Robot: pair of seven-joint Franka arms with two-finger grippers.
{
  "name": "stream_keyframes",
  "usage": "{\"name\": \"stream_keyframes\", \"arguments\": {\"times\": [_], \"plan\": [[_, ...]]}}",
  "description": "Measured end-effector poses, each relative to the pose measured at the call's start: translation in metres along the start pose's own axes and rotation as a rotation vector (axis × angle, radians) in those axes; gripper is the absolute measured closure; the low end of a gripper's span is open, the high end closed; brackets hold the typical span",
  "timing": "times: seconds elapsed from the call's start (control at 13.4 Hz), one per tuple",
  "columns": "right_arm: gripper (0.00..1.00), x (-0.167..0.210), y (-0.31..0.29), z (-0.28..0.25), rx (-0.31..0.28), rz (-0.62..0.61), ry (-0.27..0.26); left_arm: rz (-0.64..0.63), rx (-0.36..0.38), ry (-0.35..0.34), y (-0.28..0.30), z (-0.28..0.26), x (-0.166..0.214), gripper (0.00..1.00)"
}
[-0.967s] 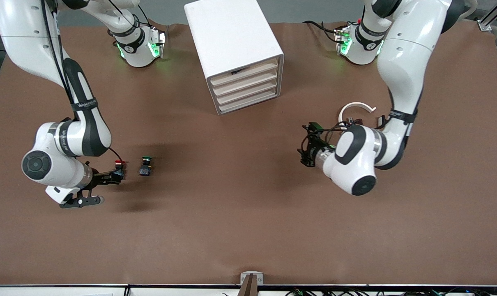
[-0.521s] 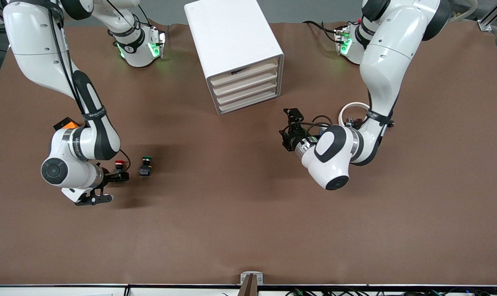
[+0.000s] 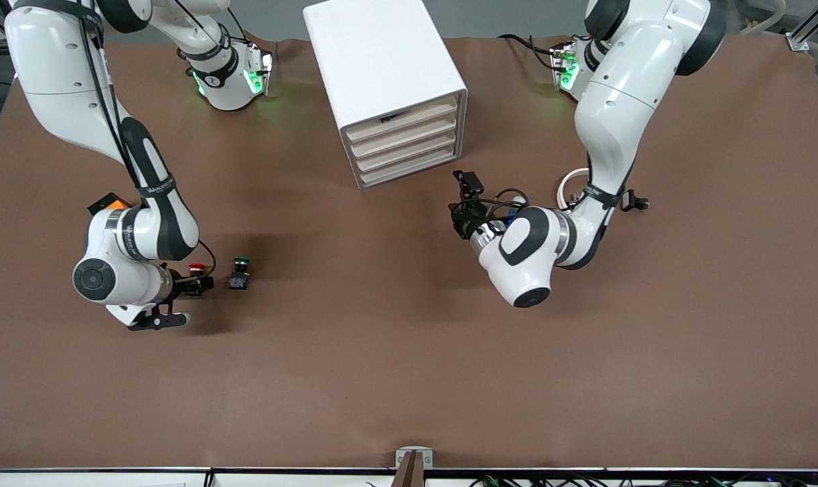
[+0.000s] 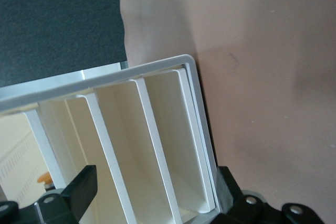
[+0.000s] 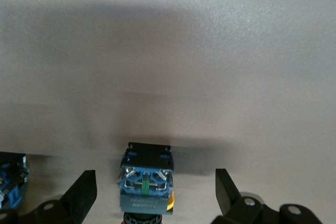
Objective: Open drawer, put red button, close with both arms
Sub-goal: 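Grasp the red button with the right gripper while the left gripper grips the drawer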
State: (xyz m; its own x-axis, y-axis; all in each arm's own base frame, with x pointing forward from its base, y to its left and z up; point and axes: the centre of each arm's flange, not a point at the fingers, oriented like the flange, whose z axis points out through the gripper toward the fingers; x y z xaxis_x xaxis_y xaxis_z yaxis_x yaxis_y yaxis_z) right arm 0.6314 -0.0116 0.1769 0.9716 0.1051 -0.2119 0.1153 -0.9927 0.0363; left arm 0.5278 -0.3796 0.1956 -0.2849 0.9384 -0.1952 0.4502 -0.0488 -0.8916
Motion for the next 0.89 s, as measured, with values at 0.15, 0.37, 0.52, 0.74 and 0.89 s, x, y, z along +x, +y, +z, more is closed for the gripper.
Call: {"name": "stream_keyframes", "arguments": {"times": [0.15,0.37,0.52,0.74,0.89], "plan": [[0.0,0.0,0.0,0.0,0.0,0.0,-0.001,-0.031,0.016,0.023,0.0,0.019,-0.01,0.0],[0.1,-0.001,0.0,0.001,0.001,-0.002,-0.003,-0.052,0.037,0.072,-0.004,0.053,-0.029,0.0],[0.36,-0.001,0.0,0.002,0.001,-0.007,-0.004,-0.091,0.043,0.105,-0.007,0.072,-0.039,0.0],[0.59,-0.001,0.001,0.001,0.001,-0.007,-0.004,-0.099,0.048,0.121,-0.01,0.08,-0.043,0.0],[0.59,-0.001,-0.001,0.001,0.002,-0.01,-0.003,-0.096,0.055,0.113,-0.012,0.079,-0.044,0.0]]}}
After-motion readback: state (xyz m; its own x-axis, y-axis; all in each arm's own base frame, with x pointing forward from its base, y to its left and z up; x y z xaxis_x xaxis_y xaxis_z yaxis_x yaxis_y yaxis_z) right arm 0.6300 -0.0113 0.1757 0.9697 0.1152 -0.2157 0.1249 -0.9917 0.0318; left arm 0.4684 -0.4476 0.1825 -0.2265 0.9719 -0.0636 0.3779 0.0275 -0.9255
